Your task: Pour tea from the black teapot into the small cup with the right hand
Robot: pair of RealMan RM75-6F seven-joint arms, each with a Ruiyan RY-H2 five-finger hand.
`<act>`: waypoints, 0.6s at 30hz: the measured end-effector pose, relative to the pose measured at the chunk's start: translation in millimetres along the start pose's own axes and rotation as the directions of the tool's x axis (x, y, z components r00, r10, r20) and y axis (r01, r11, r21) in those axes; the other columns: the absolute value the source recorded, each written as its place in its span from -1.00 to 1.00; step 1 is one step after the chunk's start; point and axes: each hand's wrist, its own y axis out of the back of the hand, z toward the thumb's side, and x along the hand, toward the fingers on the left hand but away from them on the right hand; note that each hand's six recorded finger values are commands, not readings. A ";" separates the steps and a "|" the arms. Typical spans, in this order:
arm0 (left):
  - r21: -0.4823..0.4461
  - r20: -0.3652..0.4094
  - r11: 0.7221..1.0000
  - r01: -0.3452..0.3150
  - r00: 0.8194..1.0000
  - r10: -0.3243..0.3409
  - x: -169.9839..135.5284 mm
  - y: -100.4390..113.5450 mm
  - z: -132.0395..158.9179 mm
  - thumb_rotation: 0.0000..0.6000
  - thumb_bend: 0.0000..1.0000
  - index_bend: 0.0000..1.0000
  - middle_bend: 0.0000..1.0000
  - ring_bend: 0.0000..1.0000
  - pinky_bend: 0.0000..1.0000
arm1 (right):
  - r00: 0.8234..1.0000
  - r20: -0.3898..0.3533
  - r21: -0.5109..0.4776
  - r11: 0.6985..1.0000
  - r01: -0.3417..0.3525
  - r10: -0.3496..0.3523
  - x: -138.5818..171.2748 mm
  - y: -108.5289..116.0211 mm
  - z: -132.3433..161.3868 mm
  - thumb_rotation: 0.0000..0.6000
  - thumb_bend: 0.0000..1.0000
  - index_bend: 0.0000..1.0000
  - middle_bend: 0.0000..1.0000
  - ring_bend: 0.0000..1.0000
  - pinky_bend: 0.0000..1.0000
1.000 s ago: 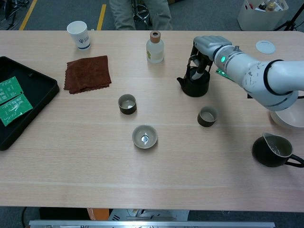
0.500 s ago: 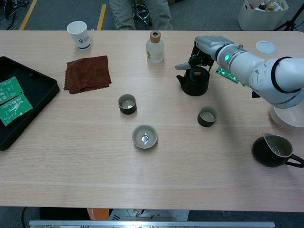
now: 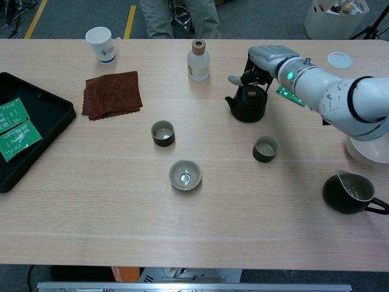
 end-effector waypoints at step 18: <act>-0.001 0.004 1.000 -0.001 1.000 0.001 -0.6 0.7 -1.0 1.00 -0.41 -0.50 -0.50 -0.66 -0.83 | 0.999 -0.012 0.053 0.998 0.033 -0.032 -0.1 3.0 3.5 -0.12 0.24 0.71 0.76 0.49 -0.82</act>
